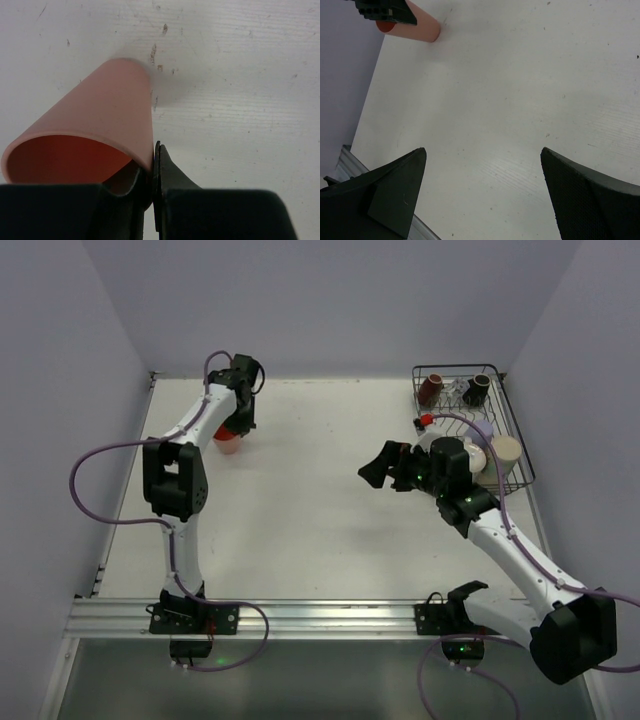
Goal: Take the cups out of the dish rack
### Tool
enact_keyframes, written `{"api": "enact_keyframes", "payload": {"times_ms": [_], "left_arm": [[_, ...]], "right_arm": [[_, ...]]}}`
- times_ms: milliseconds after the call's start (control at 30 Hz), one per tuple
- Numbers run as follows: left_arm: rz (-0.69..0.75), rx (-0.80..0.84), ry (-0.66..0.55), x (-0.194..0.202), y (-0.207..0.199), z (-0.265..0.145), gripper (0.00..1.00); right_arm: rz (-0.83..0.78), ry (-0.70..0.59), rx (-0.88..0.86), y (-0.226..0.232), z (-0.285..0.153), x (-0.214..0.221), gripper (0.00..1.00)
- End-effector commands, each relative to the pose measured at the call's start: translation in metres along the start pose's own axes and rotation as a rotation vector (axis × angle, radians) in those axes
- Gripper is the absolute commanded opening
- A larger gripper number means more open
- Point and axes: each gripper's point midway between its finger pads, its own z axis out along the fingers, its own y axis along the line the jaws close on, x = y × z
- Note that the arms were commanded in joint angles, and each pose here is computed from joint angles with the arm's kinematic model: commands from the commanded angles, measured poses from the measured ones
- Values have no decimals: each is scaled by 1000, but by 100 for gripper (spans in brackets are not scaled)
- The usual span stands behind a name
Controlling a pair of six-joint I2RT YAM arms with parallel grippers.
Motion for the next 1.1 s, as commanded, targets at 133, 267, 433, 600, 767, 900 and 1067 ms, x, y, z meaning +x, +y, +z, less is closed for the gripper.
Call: {"api": "enact_keyframes", "payload": {"times_ms": [133,267,433,600,767,900,1067], "left_arm": [[19,-10,19,-4,15,0,33],[4,-15,-35,-19,17,-13,56],[-12,-18,-91,-31,22,-30,70],[-57,51,-209,-53,18,-67,84],[-108,115,-385,-80,19,-121,94],[-105,254,-569,-86,2,-190,98],[31,550,-664,-36,-80,-234,99]], "right_arm": [[-15,-6,23,-4,3,0,99],[-17,0,30,-4,5,-1,99],[-21,-18,29,-1,1,-6,99],[-28,-51,44,1,-7,-16,99],[-26,-64,56,4,-13,-24,99],[-39,-132,134,-3,-26,-41,99],[-70,-240,399,-47,-51,-69,99]]}}
